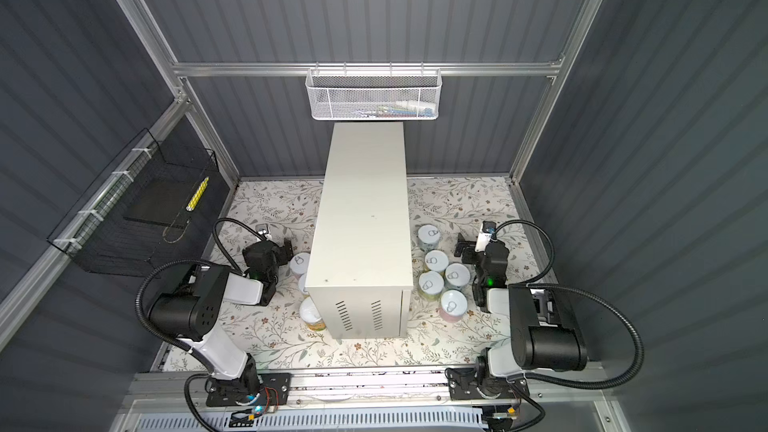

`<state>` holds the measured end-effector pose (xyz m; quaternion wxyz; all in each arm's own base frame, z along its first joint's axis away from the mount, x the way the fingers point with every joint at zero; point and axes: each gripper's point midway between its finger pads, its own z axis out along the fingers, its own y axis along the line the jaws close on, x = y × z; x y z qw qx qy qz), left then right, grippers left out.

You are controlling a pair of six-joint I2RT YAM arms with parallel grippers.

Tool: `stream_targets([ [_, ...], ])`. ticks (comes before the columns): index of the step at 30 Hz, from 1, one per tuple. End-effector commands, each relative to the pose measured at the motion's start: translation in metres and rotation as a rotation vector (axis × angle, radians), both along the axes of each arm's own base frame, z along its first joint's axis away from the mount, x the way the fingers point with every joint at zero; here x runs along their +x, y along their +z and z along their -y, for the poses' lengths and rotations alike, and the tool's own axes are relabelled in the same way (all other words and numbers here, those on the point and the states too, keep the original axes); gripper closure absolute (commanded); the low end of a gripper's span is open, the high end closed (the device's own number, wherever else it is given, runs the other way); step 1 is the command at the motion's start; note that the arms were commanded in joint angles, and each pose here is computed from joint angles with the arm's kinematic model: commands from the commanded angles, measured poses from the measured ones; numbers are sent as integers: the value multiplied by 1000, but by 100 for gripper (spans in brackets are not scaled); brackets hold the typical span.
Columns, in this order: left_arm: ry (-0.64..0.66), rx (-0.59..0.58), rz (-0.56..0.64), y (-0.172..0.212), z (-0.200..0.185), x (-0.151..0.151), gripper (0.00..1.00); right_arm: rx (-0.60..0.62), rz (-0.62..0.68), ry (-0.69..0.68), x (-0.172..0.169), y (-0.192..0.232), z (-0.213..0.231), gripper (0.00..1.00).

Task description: Place and organize the canned foods onto the counter

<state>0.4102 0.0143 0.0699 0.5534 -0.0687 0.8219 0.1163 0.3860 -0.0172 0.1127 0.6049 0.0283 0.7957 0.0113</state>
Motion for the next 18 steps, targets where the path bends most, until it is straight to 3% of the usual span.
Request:
stream_targets([
  [1,18,3,10,0,-5,-1,0,-1,16,4,1,6,0,1],
  [18,17,3,5,-1,-5,-1,0,-1,17,3,1,6,0,1],
])
